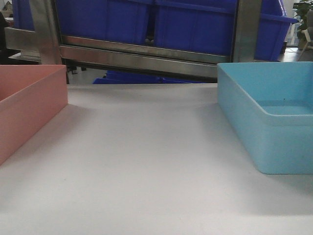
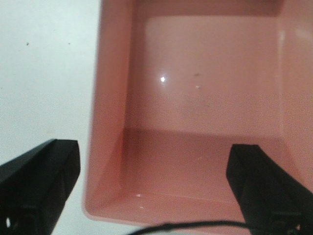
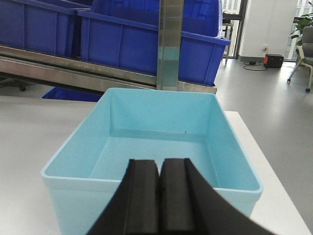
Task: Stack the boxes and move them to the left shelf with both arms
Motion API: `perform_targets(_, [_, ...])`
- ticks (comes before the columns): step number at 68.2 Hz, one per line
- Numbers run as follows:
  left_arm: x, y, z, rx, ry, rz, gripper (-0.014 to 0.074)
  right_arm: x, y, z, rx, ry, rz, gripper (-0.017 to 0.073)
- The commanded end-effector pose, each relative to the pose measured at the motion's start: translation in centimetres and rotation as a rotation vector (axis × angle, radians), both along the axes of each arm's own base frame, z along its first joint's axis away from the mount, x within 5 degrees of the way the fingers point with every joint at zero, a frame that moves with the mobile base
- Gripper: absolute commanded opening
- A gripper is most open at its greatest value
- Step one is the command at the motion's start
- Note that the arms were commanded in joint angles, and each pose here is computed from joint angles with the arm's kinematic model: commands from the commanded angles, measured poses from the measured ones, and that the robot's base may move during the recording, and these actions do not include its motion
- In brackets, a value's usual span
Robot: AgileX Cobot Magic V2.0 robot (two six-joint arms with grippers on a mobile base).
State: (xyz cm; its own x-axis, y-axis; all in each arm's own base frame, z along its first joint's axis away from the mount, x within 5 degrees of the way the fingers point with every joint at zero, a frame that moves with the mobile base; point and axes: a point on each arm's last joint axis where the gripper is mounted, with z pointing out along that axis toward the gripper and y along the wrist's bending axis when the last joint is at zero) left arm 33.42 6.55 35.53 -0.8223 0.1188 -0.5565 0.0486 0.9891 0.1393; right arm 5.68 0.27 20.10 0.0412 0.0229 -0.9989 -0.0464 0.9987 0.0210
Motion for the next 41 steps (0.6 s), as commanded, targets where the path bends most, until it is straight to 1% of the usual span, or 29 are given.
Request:
perform_targets(1, [1.4,2.0,1.7,0.024,-0.084,0.036,0.0515,-0.1,-0.1,0.9,-0.01,-0.092,-0.014,0.0049])
perform_targets(8, [3.7,4.0,0.6,0.033,-0.097,0.066,0.0512,-0.1,-0.1,0.9,-0.01,-0.092,-0.014,0.0049])
perform_targets(14, [5.6,5.1,-0.6,0.062,-0.105,0.05,0.0512,-0.1,-0.1,0.9,-0.01,-0.092,-0.014,0.0049])
perform_targets(22, [7.8,5.9,-2.8,0.069,-0.105,0.047,0.0512,-0.1,-0.1,0.9,-0.01,-0.092,-0.014,0.0049])
perform_targets(25, [8.5,6.1,-3.7,0.081,-0.095,0.028,0.0512,-0.1,-0.1,0.9,-0.01,-0.092,-0.014,0.0049])
perform_targets(30, [9.5,6.4,-5.1,0.085,-0.072,0.008,0.0512,-0.1,-0.1,0.9,-0.01,-0.092,-0.014,0.0049])
perform_targets(41, [10.8,6.7,-8.0,0.06,-0.019,0.006,0.0512,-0.1,-0.1,0.9,-0.01,-0.092,-0.014,0.0049])
